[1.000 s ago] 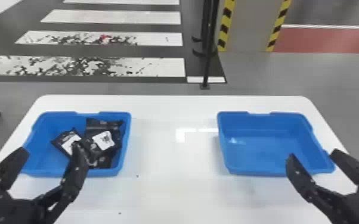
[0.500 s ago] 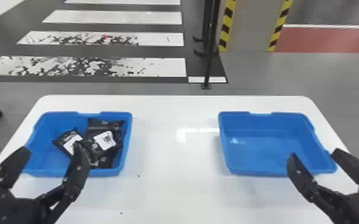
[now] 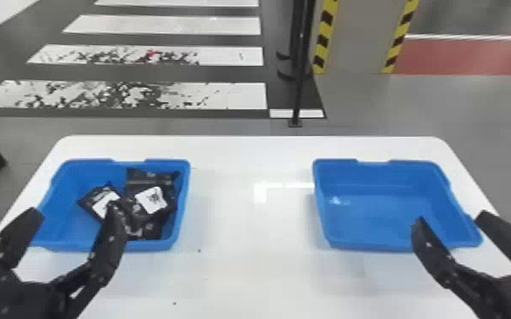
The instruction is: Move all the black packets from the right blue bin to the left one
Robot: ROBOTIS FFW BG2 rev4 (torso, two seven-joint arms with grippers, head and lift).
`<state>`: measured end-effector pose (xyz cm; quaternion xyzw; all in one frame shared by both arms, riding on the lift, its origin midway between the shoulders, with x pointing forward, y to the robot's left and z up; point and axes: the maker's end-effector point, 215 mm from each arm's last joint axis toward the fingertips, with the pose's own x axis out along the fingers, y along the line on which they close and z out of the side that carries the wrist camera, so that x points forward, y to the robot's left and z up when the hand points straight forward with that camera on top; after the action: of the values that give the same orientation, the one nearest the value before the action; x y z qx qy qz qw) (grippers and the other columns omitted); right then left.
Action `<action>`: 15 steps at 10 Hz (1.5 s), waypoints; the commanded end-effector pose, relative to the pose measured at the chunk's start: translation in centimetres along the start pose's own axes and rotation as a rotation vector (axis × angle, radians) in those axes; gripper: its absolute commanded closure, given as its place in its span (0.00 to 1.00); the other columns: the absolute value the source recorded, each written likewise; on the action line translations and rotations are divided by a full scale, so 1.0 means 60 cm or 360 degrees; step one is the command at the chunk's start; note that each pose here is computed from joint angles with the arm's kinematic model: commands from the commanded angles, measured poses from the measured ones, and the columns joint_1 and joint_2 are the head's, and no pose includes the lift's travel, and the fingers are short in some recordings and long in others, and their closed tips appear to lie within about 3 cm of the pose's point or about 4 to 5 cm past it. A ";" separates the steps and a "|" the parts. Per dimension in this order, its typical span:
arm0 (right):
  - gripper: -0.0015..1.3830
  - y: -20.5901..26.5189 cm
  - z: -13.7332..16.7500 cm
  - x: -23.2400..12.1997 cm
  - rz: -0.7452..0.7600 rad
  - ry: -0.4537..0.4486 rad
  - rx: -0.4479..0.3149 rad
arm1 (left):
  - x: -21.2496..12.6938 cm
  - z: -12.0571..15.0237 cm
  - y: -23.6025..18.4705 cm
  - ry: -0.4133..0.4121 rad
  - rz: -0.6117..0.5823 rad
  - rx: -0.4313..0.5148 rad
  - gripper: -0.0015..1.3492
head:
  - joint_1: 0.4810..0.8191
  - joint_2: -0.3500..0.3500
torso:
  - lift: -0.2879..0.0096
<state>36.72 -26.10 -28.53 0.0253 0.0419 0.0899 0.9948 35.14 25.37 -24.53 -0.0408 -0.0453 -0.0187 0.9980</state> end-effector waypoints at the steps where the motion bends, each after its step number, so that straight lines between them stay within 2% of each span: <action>1: 0.11 -0.001 0.005 0.000 -0.0001 -0.0021 -0.0003 | 0.001 0.004 0.001 -0.0011 0.0001 0.0005 0.07 | 0.63 0.48 | 0.50; 15: 0.11 0.000 0.020 -0.001 0.0001 -0.0073 -0.0007 | 0.010 0.001 -0.005 0.0002 -0.0037 0.0030 0.08 | 0.63 0.48 | 0.50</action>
<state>36.74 -26.20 -27.36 0.0250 0.0194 0.0892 0.9955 35.67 25.08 -24.38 -0.0309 -0.0454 -0.0300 0.9980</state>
